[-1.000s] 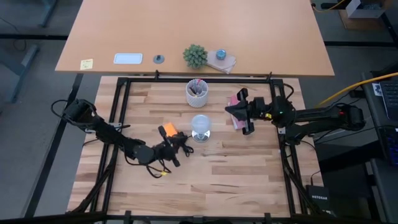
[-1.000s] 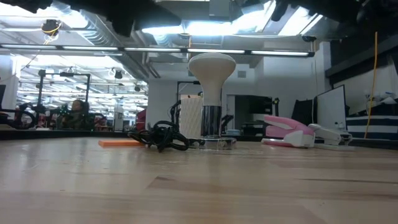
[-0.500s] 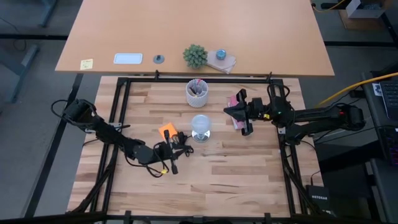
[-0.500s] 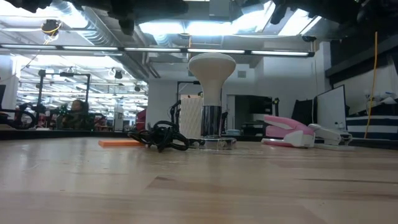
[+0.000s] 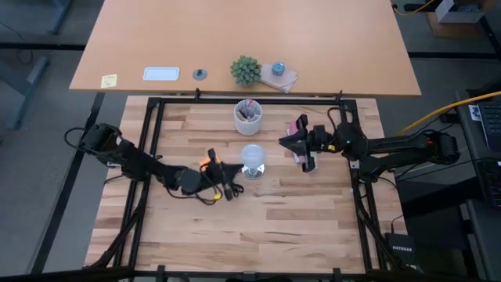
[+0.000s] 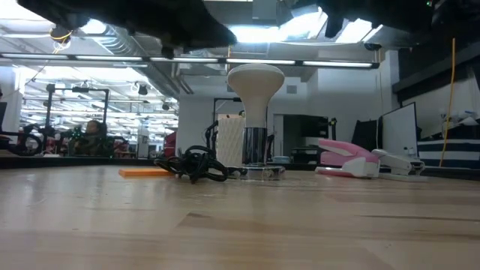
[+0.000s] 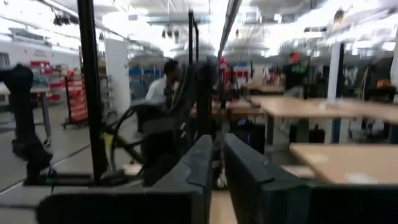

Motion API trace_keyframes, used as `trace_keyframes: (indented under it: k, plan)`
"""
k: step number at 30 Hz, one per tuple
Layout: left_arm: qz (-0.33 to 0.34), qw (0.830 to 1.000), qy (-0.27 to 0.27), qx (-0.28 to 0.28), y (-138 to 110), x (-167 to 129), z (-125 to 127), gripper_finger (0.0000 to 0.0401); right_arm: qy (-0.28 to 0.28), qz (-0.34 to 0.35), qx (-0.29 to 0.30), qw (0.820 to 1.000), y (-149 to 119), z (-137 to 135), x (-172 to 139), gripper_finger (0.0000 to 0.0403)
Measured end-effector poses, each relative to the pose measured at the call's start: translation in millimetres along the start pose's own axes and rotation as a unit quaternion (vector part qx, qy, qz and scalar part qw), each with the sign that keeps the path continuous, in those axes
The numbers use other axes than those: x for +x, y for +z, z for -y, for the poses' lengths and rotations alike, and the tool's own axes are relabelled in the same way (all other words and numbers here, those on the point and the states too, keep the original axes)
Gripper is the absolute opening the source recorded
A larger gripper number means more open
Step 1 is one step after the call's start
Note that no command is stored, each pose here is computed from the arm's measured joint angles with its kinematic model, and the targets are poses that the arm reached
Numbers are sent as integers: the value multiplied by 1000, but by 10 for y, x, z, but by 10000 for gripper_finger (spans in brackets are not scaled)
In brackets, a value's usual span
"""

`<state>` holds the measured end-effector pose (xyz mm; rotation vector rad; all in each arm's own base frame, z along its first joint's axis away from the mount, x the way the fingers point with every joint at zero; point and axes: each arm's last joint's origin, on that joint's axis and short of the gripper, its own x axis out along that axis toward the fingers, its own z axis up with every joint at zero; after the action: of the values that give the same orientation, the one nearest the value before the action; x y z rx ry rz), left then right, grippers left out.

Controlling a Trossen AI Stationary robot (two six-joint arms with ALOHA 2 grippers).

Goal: Screw lightbulb
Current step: Remove the lightbulb from the lamp

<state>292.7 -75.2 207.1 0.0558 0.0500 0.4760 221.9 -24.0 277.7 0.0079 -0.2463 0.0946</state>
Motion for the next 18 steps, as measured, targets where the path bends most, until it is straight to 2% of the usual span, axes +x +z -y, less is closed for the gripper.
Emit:
trace_keyframes:
  k: [5, 11, 14, 18]
  plan:
    - [-1, 1000, -21, -5, -8, 239, -252, 1, 22, -58, 27, 998, -121, -8, 1, 56]
    - [9, 1000, 20, -6, 19, 398, -509, 1, 59, -127, 50, 989, -307, -19, 17, 7]
    - [-2, 999, 37, 7, -5, 453, -608, 1, 58, -148, 57, 986, -407, -10, 49, 14]
    - [-27, 999, 37, -4, -66, 497, -687, 1, 53, -178, 63, 981, -580, -77, 118, 10]
